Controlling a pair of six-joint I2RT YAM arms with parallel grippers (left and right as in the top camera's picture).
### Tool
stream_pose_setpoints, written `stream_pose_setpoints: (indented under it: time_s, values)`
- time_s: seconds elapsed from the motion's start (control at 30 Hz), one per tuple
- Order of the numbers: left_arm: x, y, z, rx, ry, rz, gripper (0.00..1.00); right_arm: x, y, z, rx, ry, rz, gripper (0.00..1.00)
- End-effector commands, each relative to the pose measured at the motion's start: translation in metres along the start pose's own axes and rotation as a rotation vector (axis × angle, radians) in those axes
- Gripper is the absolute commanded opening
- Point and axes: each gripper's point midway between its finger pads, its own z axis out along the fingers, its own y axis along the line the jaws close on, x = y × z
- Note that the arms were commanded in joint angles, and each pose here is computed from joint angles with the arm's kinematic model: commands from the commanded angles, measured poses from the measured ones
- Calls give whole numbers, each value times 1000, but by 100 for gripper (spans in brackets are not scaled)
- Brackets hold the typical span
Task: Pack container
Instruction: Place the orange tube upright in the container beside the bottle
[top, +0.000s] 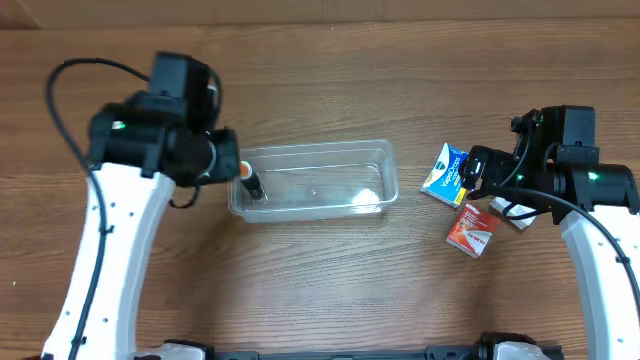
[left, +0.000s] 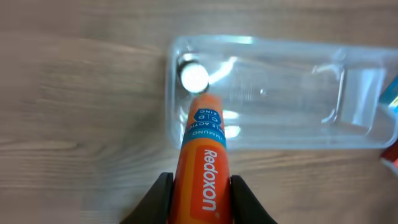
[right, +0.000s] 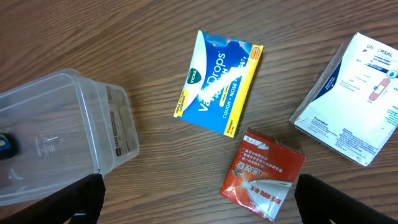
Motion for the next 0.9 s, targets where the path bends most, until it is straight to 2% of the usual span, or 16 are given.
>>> stream_pose_setpoints:
  time_s: [0.0, 0.3, 0.7, 0.87]
  values:
    - [19, 2, 32, -40, 98, -9, 4, -11, 3, -8, -11, -36, 1, 100]
    - [34, 9, 63, -64, 151, -9, 4, -10, 3, -8, -11, -35, 1, 100]
    - [28, 16, 108, -98, 125, -5, 8, -10, 3, -8, -10, -33, 2, 100]
    - [30, 16, 127, -111, 175, -6, 9, -10, 3, -8, -10, -33, 2, 100]
